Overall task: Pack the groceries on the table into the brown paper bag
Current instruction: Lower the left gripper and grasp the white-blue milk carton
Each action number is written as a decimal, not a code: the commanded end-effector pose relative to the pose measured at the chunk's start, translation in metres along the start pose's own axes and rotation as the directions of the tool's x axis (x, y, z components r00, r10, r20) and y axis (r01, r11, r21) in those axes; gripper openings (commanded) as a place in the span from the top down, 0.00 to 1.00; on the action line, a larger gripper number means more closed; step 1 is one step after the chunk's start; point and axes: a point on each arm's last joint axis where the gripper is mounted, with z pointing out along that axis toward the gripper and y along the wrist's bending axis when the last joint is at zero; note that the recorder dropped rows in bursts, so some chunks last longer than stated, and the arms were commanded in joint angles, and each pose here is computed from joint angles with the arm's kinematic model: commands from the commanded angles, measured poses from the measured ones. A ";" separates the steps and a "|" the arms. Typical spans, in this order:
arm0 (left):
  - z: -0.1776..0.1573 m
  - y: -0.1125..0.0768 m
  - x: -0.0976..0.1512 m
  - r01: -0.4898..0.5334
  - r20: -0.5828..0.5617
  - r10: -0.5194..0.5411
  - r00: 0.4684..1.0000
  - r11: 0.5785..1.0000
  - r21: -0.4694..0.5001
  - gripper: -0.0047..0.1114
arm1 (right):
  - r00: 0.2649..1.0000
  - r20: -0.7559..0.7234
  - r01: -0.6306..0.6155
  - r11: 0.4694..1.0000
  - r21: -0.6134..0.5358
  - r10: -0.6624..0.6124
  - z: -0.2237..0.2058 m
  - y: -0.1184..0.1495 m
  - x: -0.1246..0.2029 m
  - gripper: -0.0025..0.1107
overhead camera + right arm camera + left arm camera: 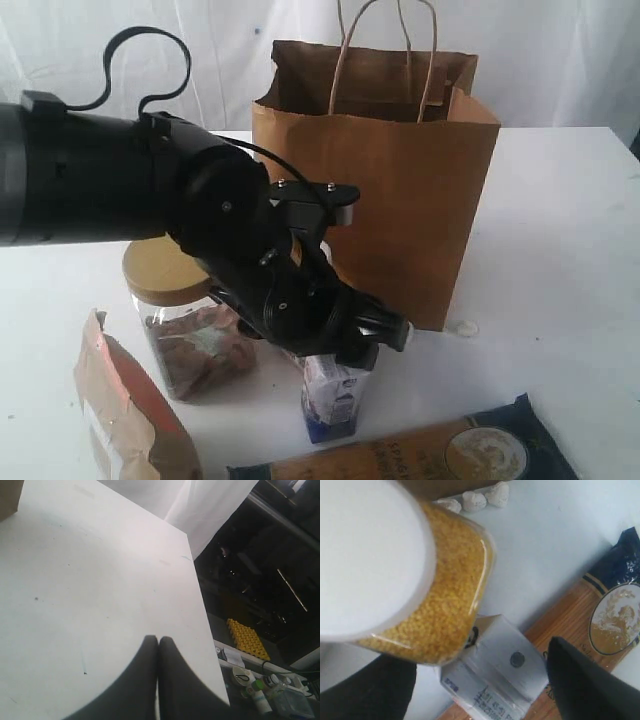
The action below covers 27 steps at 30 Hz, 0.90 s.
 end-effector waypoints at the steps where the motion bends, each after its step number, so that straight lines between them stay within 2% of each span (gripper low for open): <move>1: 0.011 0.005 0.008 -0.007 -0.087 0.003 0.996 0.999 -0.045 0.32 | 1.000 0.005 0.005 1.000 0.004 -0.005 0.000 0.000 0.000 0.98; 11: 0.001 0.004 0.006 0.045 -0.148 -0.057 0.987 0.996 -0.082 0.32 | 1.000 0.005 0.005 1.000 0.004 -0.005 0.000 0.000 0.000 0.98; 17: -0.008 0.001 0.000 0.088 -0.149 -0.103 0.983 0.991 -0.101 0.32 | 1.000 0.005 0.005 1.000 0.004 -0.005 0.000 0.000 0.000 0.98; 24: -0.003 0.008 -0.002 0.169 -0.115 -0.193 0.974 0.966 -0.194 0.32 | 1.000 0.005 0.005 1.000 0.004 -0.005 0.000 0.000 0.000 0.98; 27: -0.001 0.007 -0.004 0.176 -0.098 -0.196 0.976 0.969 -0.176 0.32 | 1.000 0.005 0.005 1.000 0.004 -0.005 0.000 0.000 0.000 0.98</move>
